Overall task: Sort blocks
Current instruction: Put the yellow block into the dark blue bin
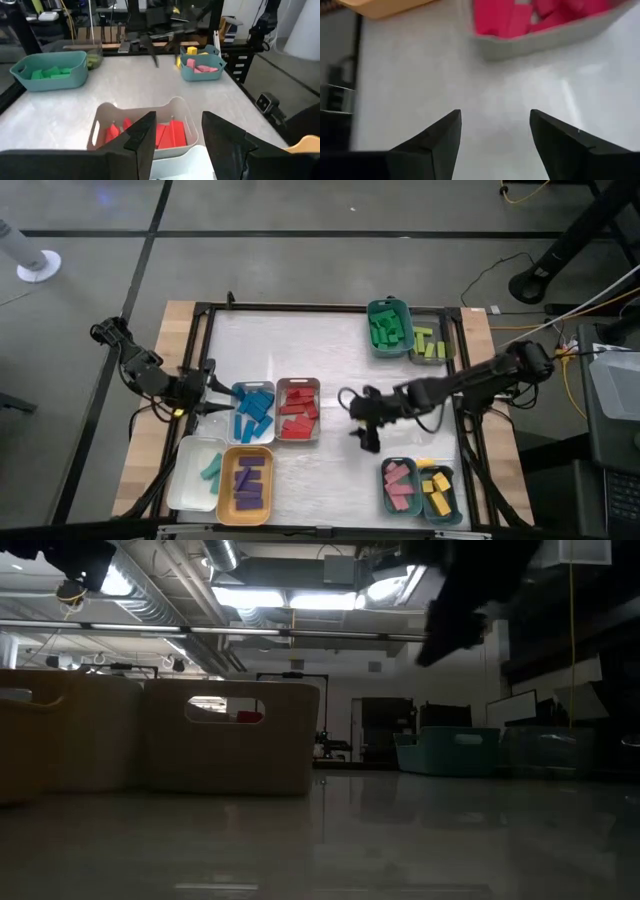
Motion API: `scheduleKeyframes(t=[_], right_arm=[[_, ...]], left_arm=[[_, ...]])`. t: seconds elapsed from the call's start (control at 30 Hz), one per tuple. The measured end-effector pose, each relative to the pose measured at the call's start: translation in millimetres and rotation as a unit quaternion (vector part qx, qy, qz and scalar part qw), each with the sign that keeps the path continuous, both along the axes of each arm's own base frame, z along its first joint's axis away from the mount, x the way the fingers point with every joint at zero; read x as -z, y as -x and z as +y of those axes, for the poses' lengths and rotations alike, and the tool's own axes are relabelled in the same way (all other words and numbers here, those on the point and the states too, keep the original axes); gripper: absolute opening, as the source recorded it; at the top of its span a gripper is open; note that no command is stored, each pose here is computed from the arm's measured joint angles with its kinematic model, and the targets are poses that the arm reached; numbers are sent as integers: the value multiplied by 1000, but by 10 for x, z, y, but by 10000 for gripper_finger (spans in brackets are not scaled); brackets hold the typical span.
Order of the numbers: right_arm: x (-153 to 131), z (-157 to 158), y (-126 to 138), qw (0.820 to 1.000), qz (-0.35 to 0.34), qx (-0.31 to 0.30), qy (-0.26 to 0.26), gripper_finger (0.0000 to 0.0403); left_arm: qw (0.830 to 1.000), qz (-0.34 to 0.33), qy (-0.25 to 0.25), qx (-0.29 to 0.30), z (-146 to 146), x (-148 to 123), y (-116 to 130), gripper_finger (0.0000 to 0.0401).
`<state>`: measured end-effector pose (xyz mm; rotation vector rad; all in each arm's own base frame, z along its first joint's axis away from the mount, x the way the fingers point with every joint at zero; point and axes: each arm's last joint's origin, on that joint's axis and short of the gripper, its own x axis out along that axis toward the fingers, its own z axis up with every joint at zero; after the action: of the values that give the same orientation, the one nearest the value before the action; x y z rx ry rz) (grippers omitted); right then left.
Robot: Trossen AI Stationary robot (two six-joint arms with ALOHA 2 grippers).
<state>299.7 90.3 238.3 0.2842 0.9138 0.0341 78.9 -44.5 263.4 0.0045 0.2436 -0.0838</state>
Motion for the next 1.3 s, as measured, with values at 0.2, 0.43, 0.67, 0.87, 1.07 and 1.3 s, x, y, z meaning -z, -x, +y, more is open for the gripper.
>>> scheduleKeyframes(t=[0.2, 0.43, 0.67, 0.87, 1.07, 1.3], right_arm=[[-23, -511, -128, 992, -31, -78, 95, 237], [-229, -1161, -211, 977, -56, -87, 185, 237], [-682, -1755, -226, 974, -123, -37, 186, 237], [-1108, -2022, -189, 974, -193, 13, 118, 237], [-1592, -2075, -87, 972, -213, 61, 74, 237], [-1935, -1987, 153, 982, -142, 118, 43, 237]], left_arm=[[997, 6, 79, -20, -1, -1, -1, 148], [993, 7, 117, -31, 0, -7, -3, 148], [970, 2, 227, -90, 21, -11, -3, 148], [962, -15, 246, -121, 54, -25, 15, 148], [982, -26, 154, -101, 108, -35, 78, 148], [981, -12, 127, -143, 313, 93, 301, 148]])
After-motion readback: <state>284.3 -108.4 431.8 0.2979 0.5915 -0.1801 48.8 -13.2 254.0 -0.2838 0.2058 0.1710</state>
